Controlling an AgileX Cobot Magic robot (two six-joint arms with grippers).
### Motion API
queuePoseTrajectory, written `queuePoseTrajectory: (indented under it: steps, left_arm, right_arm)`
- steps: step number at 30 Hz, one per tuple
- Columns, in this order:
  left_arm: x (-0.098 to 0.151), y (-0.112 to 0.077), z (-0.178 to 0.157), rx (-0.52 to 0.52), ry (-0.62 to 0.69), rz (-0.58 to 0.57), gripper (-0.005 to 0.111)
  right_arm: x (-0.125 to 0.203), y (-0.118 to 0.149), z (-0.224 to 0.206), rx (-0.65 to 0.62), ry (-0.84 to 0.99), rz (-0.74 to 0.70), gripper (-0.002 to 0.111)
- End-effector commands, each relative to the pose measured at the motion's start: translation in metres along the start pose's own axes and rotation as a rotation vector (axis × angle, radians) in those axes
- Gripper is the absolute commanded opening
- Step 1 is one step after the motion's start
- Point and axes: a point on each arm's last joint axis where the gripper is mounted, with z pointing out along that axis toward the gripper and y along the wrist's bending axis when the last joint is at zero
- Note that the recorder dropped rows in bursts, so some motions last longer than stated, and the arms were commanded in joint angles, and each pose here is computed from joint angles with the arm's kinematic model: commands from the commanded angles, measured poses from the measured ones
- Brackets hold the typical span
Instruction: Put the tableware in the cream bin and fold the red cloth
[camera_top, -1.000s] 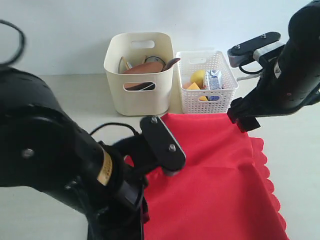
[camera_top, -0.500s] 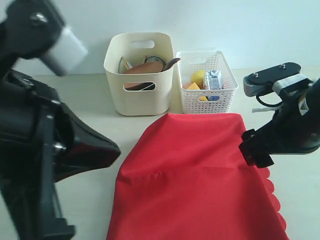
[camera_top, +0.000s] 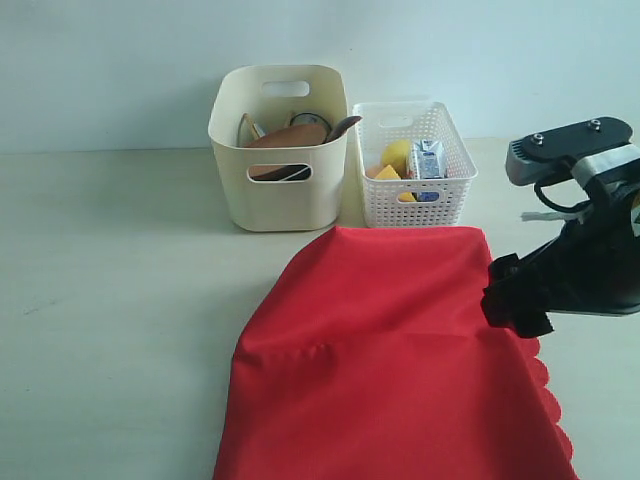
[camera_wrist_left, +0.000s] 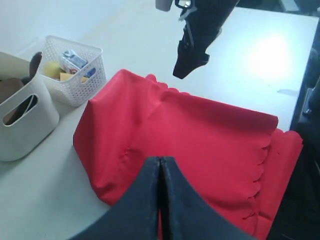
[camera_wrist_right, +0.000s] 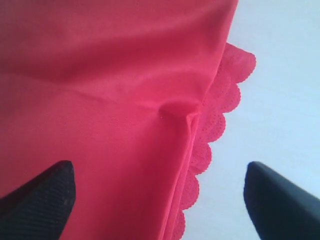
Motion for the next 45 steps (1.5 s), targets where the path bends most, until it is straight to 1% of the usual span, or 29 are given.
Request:
queuePoseTrajectory:
  steps: [1, 3, 6, 9, 11, 13, 15, 21, 34, 38, 45]
  left_arm:
    - [0.018, 0.0, -0.021, -0.015, -0.108, -0.031, 0.0]
    - [0.025, -0.001, -0.023, -0.015, -0.157, -0.056, 0.0]
    - [0.032, -0.003, -0.014, -0.009, -0.278, -0.084, 0.0]
    - [0.039, -0.005, -0.001, -0.003, -0.407, -0.08, 0.0]
    - [0.047, -0.006, 0.005, -0.01, -0.437, -0.04, 0.0]
    - [0.052, -0.007, 0.009, -0.017, -0.4, 0.0, 0.0]
    - [0.054, -0.007, 0.01, -0.016, -0.382, 0.002, 0.0]
    - [0.054, -0.007, 0.01, -0.016, -0.379, 0.002, 0.0]
    - [0.054, -0.007, 0.01, -0.016, -0.379, 0.002, 0.0]
    - [0.054, -0.007, 0.01, -0.016, -0.379, 0.002, 0.0]
    - [0.065, -0.008, 0.016, -0.013, -0.344, 0.002, 0.0]
  right_arm:
    - [0.001, 0.002, -0.008, -0.038, -0.051, -0.002, 0.086]
    - [0.001, 0.003, -0.012, -0.056, -0.065, -0.011, 0.086]
    - [0.001, 0.004, -0.013, -0.063, -0.068, -0.007, 0.086]
    - [0.001, 0.004, -0.013, -0.067, -0.071, -0.014, 0.086]
    - [0.001, 0.004, -0.013, -0.068, -0.076, -0.014, 0.086]
    - [0.0, 0.004, -0.014, -0.07, -0.088, -0.012, 0.086]
    - [-0.001, 0.005, -0.014, -0.071, -0.092, -0.01, 0.086]
    - [-0.003, 0.005, -0.014, -0.08, -0.114, -0.005, 0.086]
    - [0.003, 0.005, -0.011, -0.078, -0.076, -0.006, 0.086]
    - [0.002, 0.006, -0.01, -0.088, -0.097, 0.007, 0.086]
    - [0.002, 0.01, -0.011, -0.134, -0.104, -0.012, 0.086]
